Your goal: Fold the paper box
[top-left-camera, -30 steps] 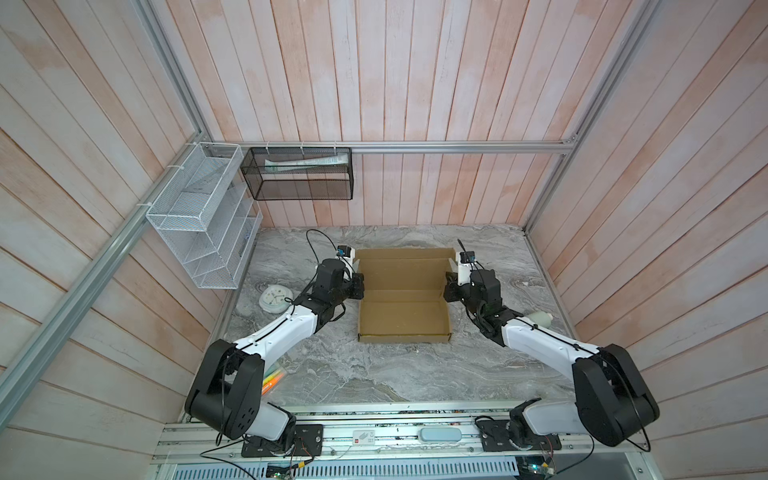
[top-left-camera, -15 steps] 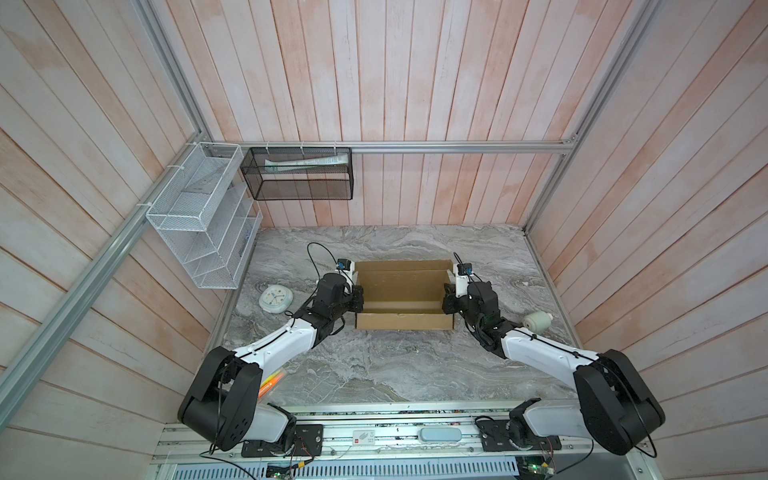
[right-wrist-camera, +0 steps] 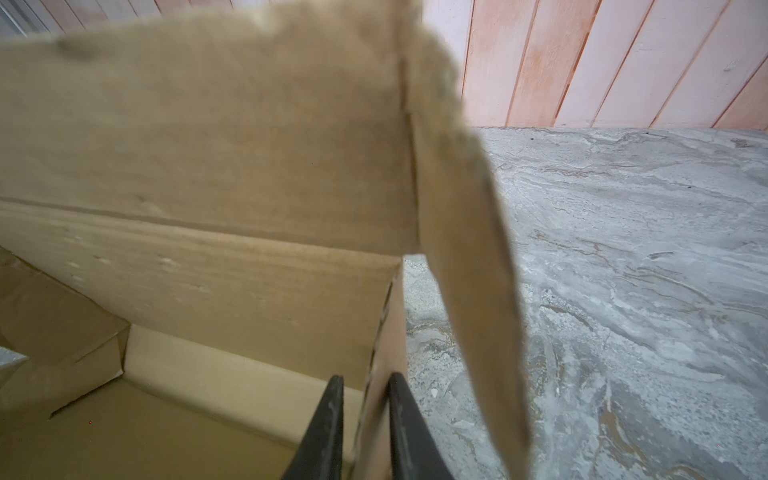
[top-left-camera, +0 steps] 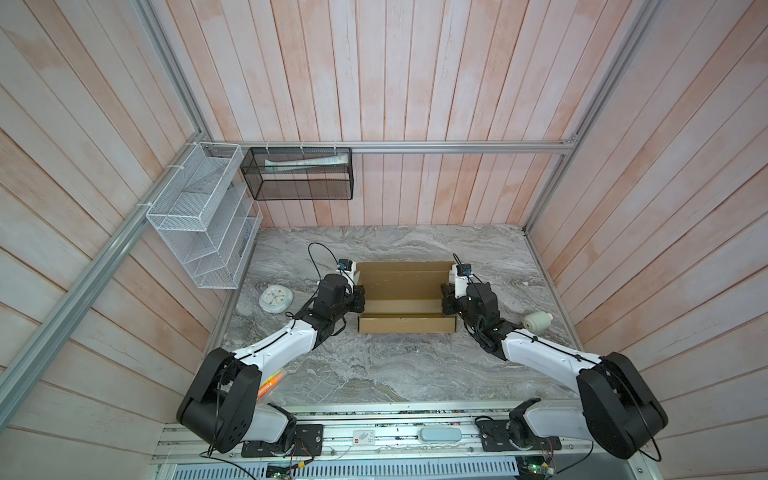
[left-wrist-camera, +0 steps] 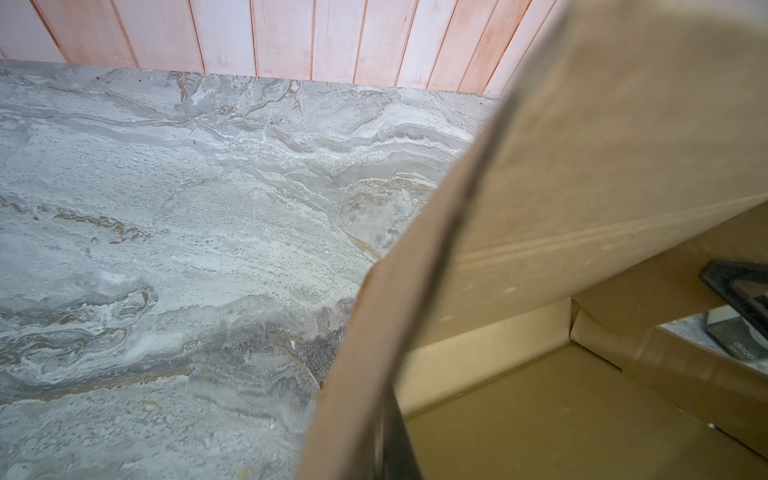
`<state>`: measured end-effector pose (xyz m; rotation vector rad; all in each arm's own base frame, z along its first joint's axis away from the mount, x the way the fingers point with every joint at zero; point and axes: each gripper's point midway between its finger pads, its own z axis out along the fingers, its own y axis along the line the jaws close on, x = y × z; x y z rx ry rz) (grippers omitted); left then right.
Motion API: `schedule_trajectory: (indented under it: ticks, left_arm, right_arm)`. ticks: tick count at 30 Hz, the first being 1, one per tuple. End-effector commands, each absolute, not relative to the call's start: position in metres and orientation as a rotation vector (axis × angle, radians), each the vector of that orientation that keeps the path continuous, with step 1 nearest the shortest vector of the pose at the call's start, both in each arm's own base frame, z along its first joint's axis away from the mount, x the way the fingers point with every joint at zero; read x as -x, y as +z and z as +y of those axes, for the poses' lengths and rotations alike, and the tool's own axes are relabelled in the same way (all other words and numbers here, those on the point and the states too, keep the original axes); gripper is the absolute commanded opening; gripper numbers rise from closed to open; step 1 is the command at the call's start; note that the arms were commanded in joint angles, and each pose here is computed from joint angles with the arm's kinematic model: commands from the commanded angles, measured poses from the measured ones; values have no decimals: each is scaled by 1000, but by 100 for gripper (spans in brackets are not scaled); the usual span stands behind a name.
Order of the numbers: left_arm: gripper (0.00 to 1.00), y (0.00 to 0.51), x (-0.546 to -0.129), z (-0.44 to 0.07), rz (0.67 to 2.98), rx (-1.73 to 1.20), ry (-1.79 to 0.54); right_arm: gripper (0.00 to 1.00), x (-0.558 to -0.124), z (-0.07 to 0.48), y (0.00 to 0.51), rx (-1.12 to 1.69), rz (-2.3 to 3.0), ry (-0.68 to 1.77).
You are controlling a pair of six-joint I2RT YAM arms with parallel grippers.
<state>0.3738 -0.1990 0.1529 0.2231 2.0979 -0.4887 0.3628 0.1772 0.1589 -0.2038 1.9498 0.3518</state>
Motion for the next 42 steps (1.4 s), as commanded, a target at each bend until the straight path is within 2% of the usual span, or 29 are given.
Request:
schedule_trajectory:
  ticks: [1, 30, 37, 42]
  left_arm:
    - [0, 158, -369, -204, 2066, -248, -514]
    - [0, 157, -372, -203, 2061, -245, -494]
    - [0, 154, -371, -202, 2064, -244, -489]
    - [0, 155, -372, -202, 2064, -243, -485]
  right_arm:
    - [25, -360, 182, 168, 218, 1939, 371]
    - [60, -356, 170, 176, 190, 1930, 319]
    - [66, -349, 159, 193, 209, 1890, 256]
    - [67, -341, 154, 208, 238, 1872, 235]
